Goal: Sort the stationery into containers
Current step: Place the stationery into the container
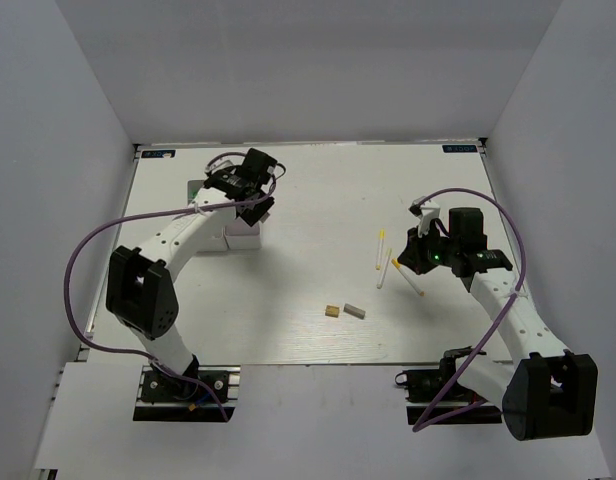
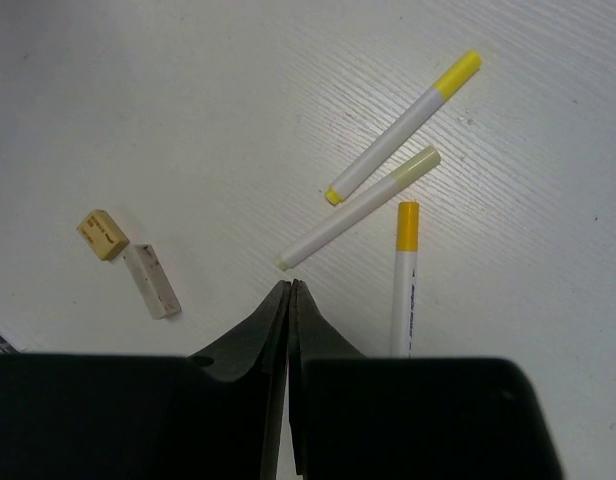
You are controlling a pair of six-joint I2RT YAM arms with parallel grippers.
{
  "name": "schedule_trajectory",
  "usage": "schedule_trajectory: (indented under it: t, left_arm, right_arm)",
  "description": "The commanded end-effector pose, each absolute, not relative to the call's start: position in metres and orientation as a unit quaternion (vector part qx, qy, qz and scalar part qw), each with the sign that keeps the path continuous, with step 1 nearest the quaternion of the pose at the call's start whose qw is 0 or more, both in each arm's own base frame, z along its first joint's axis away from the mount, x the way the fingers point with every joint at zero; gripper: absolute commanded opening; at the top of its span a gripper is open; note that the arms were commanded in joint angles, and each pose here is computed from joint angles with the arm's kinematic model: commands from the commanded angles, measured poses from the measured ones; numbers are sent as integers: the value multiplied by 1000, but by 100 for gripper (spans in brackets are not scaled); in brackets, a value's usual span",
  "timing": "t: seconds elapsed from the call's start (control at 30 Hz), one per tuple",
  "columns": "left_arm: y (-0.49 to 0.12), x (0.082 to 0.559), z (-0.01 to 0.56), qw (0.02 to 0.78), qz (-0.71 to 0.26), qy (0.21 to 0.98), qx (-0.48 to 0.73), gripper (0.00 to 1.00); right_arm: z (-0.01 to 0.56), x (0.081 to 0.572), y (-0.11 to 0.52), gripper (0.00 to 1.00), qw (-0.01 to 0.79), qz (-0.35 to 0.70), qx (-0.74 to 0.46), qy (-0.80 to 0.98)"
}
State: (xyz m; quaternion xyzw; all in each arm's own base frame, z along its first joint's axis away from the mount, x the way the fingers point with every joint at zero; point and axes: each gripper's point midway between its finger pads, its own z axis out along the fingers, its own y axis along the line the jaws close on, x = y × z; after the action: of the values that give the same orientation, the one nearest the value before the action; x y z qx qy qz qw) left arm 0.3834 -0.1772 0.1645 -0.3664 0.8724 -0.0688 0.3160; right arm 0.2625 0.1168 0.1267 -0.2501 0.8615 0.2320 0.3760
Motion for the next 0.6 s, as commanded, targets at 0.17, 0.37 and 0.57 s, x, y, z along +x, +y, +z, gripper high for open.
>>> schedule_trajectory:
  t: [0.17,0.37,0.57]
  left_arm:
    - [-129,384,184,336,-70,800,-492,2]
    - [-120,393,175,321,-80,775,-538,2]
    - [-120,412,166,307,-93,759,-566,3]
  right_arm:
    - [135,267,119,6,400,235,-260,847]
    - [135,265,119,6,400,234,-260,847]
    - [133,263,117,8,400,229,-260,849]
